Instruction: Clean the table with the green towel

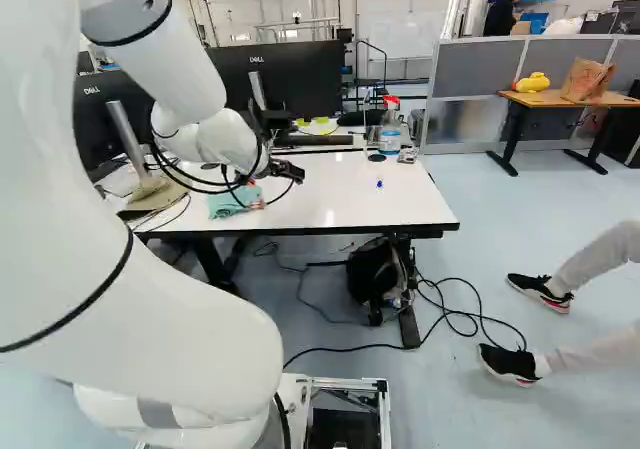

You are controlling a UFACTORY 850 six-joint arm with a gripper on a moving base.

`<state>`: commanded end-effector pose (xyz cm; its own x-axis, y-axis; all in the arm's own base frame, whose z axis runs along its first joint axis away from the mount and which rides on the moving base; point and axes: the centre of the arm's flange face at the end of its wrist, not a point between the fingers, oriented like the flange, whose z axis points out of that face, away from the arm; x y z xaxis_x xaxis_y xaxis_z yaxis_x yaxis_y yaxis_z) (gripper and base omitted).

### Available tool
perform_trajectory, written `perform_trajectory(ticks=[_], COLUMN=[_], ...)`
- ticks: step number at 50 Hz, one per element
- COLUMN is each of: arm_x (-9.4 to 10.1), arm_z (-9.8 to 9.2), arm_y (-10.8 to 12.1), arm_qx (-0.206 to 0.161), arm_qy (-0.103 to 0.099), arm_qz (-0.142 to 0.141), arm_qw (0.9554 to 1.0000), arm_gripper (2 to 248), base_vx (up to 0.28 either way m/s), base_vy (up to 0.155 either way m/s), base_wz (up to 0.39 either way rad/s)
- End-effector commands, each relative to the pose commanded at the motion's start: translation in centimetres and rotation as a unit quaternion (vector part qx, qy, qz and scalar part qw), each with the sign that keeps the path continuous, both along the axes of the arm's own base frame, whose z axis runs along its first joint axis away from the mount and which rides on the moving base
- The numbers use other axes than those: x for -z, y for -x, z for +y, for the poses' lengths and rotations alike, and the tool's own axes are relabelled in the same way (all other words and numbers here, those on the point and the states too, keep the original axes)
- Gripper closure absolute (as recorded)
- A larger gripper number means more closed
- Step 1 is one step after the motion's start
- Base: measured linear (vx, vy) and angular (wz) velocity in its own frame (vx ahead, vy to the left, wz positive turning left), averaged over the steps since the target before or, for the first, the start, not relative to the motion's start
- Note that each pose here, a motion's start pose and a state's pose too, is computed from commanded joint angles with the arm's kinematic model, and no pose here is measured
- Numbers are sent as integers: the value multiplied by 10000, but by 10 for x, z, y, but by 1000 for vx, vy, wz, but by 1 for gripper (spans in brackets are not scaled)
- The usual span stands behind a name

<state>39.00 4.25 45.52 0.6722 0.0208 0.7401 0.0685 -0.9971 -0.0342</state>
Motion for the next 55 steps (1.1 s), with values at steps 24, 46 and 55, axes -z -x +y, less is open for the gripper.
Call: perform_trajectory(ticks=[24,46,55], arm_x=[29,55,63], arm_z=[-15,-28,-32], arm_y=[28,62,74], arm_qx=[123,232,266], arm_qy=[29,59,69], arm_qz=[-575,-1157,-1353], arm_qw=[9983,9930,9904], arm_gripper=[3,3,3], base_vx=[0,0,0], base_vy=[0,0,0], base_wz=[0,0,0])
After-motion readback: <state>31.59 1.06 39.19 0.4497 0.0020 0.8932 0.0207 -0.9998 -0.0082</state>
